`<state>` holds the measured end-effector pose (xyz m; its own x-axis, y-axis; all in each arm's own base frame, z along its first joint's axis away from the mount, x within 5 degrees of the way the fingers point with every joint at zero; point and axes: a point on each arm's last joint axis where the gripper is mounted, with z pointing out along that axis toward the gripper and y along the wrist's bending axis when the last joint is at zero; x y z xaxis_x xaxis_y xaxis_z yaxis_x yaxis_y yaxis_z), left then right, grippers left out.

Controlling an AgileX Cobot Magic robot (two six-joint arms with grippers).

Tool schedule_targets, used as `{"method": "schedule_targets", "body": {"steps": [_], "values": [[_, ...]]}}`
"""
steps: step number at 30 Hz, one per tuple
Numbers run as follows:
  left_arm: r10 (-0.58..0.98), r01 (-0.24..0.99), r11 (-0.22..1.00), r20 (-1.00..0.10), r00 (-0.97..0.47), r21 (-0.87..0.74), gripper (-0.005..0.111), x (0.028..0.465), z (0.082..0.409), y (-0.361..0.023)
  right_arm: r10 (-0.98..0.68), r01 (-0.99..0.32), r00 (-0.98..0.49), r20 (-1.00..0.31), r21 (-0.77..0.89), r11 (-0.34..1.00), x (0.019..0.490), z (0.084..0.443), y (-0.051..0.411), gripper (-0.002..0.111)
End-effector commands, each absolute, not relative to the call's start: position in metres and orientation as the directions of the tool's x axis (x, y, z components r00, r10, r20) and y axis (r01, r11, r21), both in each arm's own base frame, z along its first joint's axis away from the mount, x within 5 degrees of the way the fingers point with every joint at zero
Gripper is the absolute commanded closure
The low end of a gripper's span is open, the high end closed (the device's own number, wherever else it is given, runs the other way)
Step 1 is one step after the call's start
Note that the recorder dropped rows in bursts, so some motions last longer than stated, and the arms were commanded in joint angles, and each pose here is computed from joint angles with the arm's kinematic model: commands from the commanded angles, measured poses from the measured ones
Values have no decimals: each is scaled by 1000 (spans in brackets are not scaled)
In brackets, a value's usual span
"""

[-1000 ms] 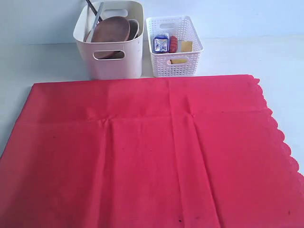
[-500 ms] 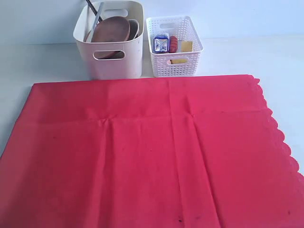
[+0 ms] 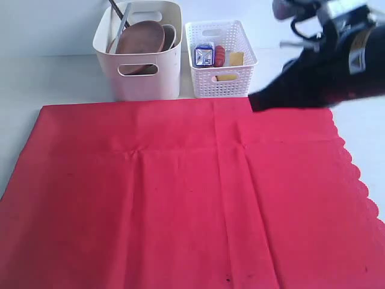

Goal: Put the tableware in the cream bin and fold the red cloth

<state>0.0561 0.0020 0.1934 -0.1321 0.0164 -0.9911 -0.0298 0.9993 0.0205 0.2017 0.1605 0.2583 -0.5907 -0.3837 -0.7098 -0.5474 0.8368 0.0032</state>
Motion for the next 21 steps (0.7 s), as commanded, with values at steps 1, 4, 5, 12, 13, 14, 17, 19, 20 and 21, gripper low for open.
{"method": "schedule_targets", "body": {"steps": [1,4,5,12,13,14,17,19,20,21], "values": [[16,-32,999,-992,-124,20,107,56,194,2,-335,-530,-619,-711,63,846,190,227,153,108],[16,-32,999,-992,-124,20,107,56,194,2,-339,-537,-621,-707,68,841,184,216,150,108],[16,-32,999,-992,-124,20,107,56,194,2,-335,-535,-624,-706,73,842,183,214,149,108],[16,-32,999,-992,-124,20,107,56,194,2,-332,-524,-643,-690,80,848,181,211,147,108],[16,-32,999,-992,-124,20,107,56,194,2,-332,-524,-643,-690,80,848,181,211,147,108],[16,-32,999,-992,-124,20,107,56,194,2,-332,-524,-643,-690,80,848,181,211,147,108],[25,-33,999,-994,-105,29,107,56,196,2,-328,-521,-645,-690,83,850,181,211,147,108],[40,-34,999,-996,-76,42,107,56,199,2,-327,-521,-644,-691,84,849,181,211,147,108],[45,-34,998,-997,-59,47,107,56,200,2,-327,-521,-644,-691,84,849,181,211,147,108],[46,-34,998,-999,-22,47,107,56,203,2,-327,-521,-644,-691,84,849,181,211,147,108]]}}
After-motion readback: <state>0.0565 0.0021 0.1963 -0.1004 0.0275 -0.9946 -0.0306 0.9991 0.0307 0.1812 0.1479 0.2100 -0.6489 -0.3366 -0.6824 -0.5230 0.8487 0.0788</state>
